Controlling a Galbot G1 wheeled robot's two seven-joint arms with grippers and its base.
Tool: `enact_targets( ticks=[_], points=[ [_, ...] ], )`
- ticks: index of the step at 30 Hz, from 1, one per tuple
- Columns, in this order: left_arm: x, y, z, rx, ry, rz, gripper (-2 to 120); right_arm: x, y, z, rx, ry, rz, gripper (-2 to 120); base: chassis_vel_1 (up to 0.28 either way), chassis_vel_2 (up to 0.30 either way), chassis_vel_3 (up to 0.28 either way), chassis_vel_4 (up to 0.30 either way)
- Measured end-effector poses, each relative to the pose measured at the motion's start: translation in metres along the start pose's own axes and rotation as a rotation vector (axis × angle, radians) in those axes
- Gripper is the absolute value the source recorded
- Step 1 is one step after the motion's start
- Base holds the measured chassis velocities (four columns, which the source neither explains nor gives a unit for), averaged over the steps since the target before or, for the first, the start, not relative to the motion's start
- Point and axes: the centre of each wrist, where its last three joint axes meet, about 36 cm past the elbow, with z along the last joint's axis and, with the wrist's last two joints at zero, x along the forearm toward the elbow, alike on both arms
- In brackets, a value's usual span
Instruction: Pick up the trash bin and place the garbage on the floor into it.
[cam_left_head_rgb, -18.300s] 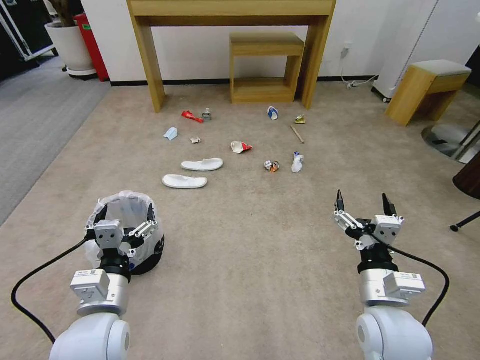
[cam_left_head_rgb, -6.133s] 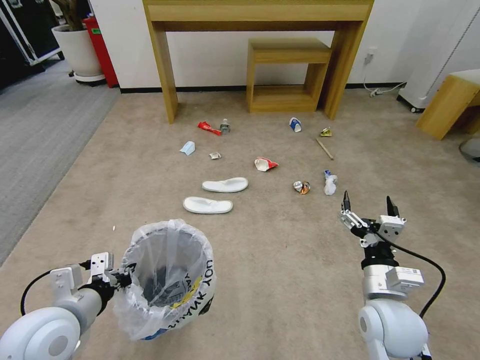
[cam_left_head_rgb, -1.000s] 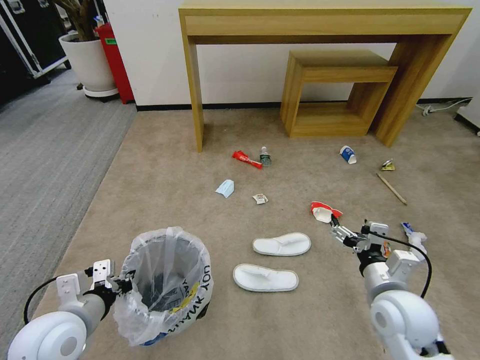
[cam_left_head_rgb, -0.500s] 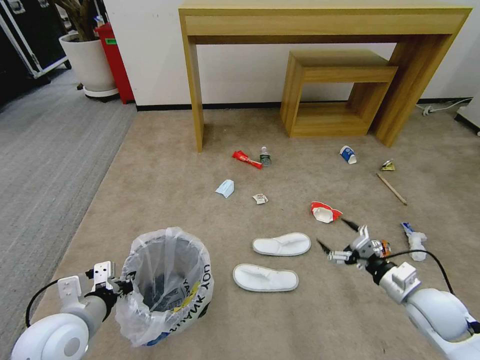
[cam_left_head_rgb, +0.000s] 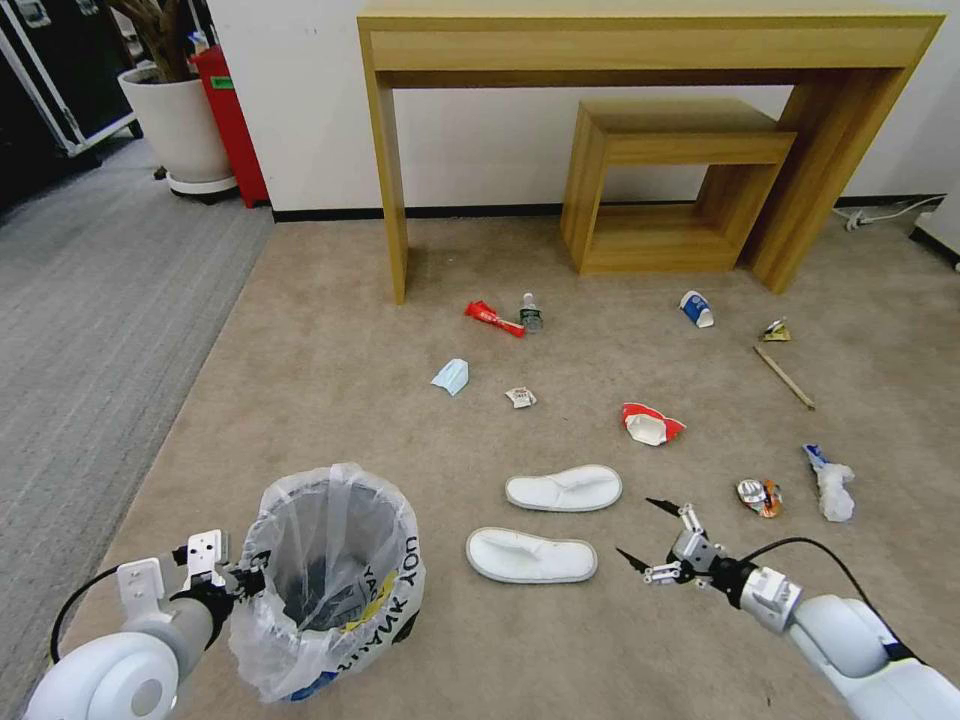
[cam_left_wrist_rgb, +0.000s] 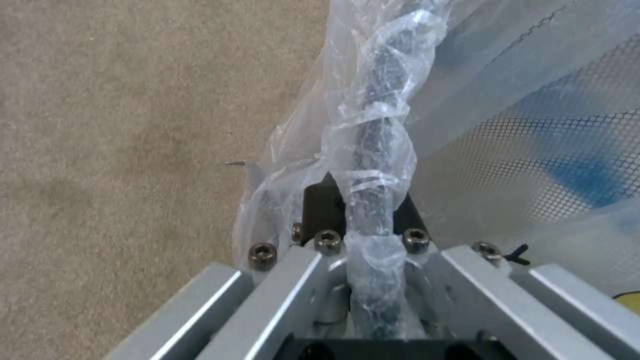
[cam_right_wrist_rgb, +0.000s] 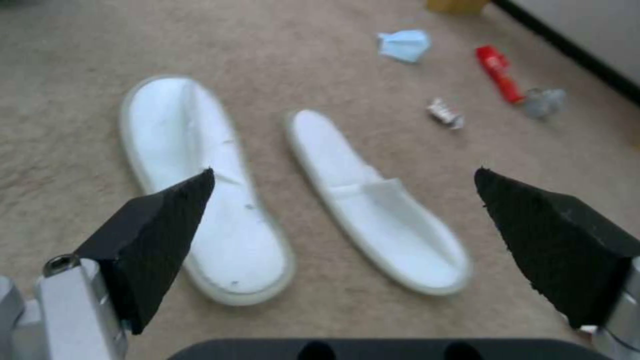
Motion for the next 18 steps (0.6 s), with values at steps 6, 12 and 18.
enact_targets(
  ticks=[6, 12, 18],
  points=[
    [-0.002, 0.001, 0.001, 0.005, 0.002, -0.002, 0, -0.027, 0.002, 0.017, -0.012, 0.005, -0.073, 98, 0.0, 0.0, 0.0, 0.0],
    [-0.001, 0.001, 0.003, 0.01, 0.005, -0.004, 0, -0.049, 0.008, 0.029, -0.021, 0.011, -0.113, 95, 0.0, 0.0, 0.0, 0.0],
    [-0.001, 0.001, 0.006, 0.016, 0.009, -0.009, 0, -0.076, 0.019, 0.036, -0.035, 0.024, -0.14, 96, 0.0, 0.0, 0.0, 0.0]
  ],
)
